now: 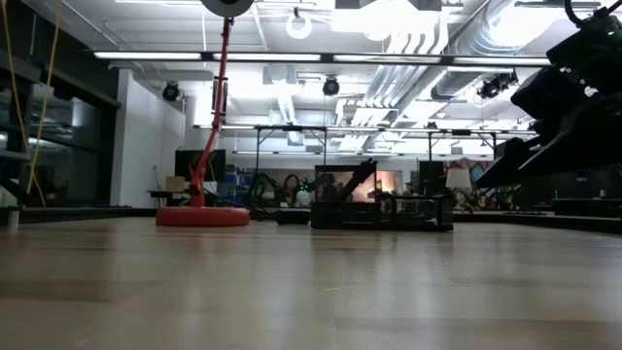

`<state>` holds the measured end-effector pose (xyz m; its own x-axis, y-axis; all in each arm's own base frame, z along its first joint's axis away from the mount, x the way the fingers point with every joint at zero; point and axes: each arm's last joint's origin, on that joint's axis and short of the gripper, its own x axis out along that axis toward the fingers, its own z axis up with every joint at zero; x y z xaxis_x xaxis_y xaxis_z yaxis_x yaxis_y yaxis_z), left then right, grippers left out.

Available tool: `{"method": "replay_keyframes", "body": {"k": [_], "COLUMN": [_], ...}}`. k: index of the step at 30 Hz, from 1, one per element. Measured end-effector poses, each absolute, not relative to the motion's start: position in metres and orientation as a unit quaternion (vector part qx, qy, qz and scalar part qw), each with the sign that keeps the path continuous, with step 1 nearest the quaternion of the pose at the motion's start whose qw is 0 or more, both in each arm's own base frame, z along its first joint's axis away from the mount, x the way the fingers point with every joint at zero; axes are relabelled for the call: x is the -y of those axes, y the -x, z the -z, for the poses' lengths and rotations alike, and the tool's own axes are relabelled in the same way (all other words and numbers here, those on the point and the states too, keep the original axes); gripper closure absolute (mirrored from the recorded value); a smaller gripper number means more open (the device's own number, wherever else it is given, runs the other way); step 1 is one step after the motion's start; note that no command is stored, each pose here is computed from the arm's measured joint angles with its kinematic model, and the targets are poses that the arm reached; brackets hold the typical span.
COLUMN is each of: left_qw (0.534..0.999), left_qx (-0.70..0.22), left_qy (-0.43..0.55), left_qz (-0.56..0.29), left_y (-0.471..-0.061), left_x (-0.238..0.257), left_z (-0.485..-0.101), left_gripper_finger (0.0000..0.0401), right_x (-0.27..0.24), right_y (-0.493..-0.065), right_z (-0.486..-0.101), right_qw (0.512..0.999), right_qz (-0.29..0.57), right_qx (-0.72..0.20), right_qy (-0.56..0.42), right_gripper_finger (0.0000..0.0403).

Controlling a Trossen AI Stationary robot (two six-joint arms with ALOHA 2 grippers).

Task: Pick and place office supplies into organizer
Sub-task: Put the orange scissors into the black desk organizer

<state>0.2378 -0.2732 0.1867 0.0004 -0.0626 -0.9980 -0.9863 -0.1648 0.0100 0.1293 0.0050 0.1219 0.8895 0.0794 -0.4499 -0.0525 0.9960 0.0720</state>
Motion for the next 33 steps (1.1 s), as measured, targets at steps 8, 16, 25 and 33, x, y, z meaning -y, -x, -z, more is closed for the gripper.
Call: {"method": "replay_keyframes", "body": {"k": [8,16,25,33], "left_qw": [0.444,0.453,0.457,0.431], "left_qx": [-0.466,-0.448,-0.452,-0.469], "left_qy": [0.554,0.568,0.581,0.579], "left_qz": [-0.529,-0.522,-0.499,-0.509], "left_y": [-0.238,-0.240,-0.246,-0.246], "left_x": [0.272,0.273,0.279,0.283], "left_z": [-0.187,-0.187,-0.180,-0.172], "left_gripper_finger": [0.0288,0.0288,0.0288,0.0288], "right_x": [-0.005,-0.005,-0.005,-0.005], "right_y": [-0.129,-0.129,-0.129,-0.129], "right_z": [-0.122,-0.122,-0.122,-0.121], "right_qw": [0.972,0.972,0.971,0.970], "right_qz": [-0.034,-0.034,-0.034,-0.034], "right_qx": [-0.233,-0.232,-0.235,-0.240], "right_qy": [-0.029,-0.029,-0.029,-0.029], "right_gripper_finger": [0.0025,0.0025,0.0025,0.0025]}}
